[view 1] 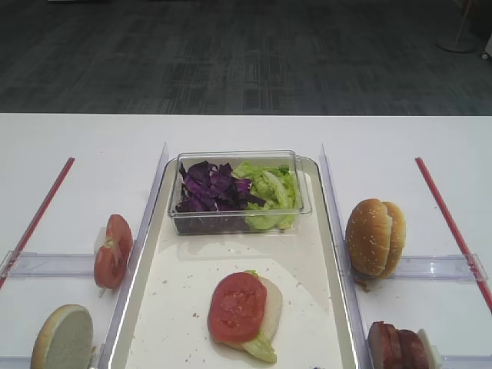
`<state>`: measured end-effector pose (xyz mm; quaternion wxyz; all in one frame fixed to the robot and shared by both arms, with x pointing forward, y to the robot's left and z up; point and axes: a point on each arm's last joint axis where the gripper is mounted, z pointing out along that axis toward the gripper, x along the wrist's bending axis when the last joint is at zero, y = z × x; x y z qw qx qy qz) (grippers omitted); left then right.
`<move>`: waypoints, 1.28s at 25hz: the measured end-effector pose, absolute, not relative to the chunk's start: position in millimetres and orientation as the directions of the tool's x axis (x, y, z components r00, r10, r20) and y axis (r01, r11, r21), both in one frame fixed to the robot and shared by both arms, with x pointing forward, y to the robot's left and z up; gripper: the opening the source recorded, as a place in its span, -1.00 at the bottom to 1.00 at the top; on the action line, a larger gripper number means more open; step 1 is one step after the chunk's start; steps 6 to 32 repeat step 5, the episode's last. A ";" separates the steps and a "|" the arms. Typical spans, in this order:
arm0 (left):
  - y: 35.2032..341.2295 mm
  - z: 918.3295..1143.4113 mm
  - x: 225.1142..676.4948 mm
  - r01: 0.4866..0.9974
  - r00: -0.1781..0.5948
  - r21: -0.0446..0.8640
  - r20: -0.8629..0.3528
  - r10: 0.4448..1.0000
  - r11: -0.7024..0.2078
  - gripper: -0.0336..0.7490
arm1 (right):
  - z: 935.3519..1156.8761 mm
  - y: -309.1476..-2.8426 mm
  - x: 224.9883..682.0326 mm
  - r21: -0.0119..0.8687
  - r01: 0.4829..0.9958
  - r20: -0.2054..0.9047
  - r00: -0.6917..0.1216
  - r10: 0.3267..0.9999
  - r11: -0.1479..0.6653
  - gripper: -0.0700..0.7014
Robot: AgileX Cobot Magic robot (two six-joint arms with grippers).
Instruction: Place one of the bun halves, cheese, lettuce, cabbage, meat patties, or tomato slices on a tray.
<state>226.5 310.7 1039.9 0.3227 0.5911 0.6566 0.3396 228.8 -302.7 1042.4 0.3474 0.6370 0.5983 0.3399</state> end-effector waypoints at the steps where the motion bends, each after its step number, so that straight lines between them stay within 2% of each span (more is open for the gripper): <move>1: 310.7 1039.9 226.5 0.557 -0.093 0.827 -0.022 0.995 0.071 0.02 | 1042.4 -302.7 228.8 0.849 0.526 0.016 0.052 0.999 -0.041 -0.32; 32: 310.7 1039.9 226.5 0.557 -0.093 0.827 -0.022 0.995 0.071 0.02 | 1042.4 -302.7 228.8 0.849 0.526 0.015 0.052 0.999 -0.040 -0.32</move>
